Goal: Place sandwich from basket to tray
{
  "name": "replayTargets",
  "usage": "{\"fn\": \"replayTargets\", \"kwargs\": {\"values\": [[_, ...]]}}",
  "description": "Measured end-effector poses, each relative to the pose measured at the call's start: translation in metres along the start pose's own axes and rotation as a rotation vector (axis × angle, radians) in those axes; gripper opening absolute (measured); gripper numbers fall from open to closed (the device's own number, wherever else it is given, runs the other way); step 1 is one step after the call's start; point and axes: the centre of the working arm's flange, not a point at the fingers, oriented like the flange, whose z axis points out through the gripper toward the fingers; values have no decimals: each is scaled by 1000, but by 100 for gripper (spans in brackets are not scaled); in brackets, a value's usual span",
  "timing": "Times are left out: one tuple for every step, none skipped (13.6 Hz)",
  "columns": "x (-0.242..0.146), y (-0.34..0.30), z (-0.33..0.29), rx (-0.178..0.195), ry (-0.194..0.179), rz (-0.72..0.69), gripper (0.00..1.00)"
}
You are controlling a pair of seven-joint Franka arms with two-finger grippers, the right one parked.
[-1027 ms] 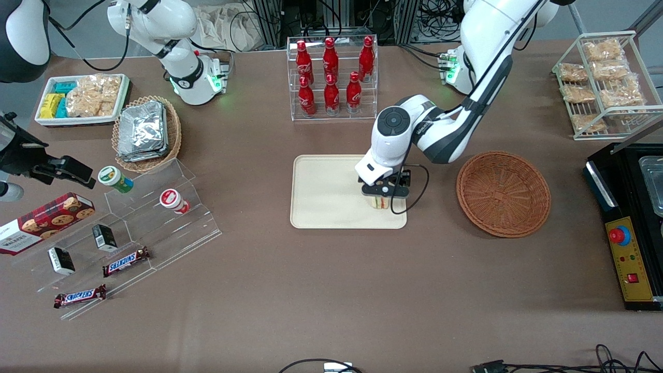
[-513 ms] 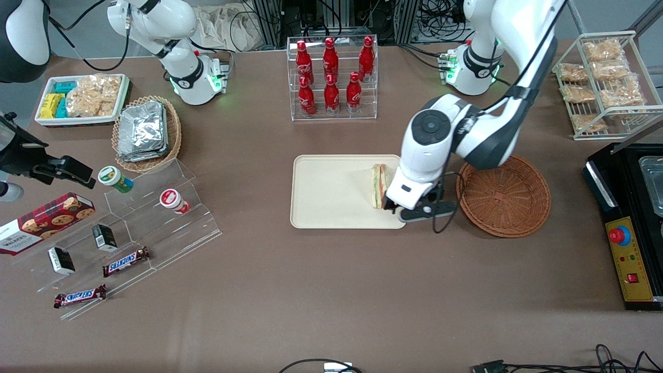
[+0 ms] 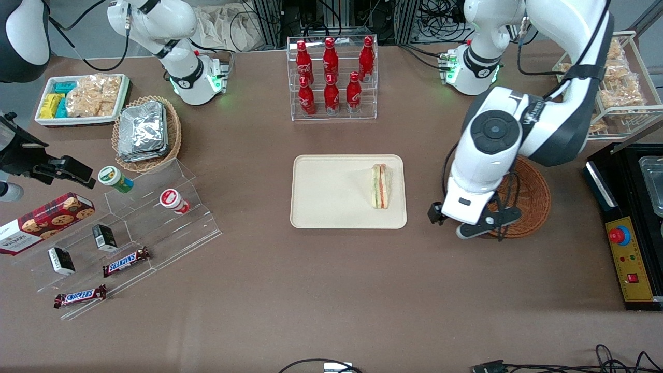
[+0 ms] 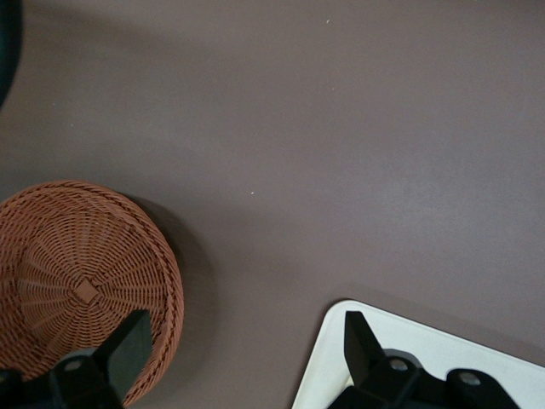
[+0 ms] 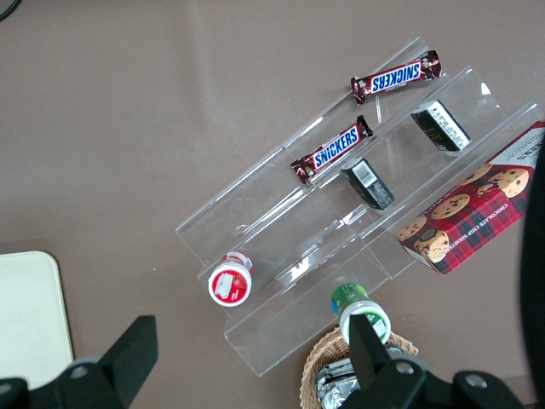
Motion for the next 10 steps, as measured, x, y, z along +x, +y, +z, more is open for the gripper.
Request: {"fn": "replayTargets", "kwargs": {"values": [[5, -9, -5, 7, -12, 14, 100], [8, -19, -10, 17, -24, 39, 100], [10, -27, -17, 22, -33, 69, 100], [11, -33, -23, 20, -37, 90, 100], [13, -40, -30, 13, -39, 99, 100], [16, -50, -37, 1, -43, 108, 100], [21, -63, -45, -14, -50, 121, 100], [26, -78, -52, -31, -60, 136, 100], [30, -96, -60, -48, -71, 155, 100], [33, -113, -68, -56, -80, 179, 100]]}}
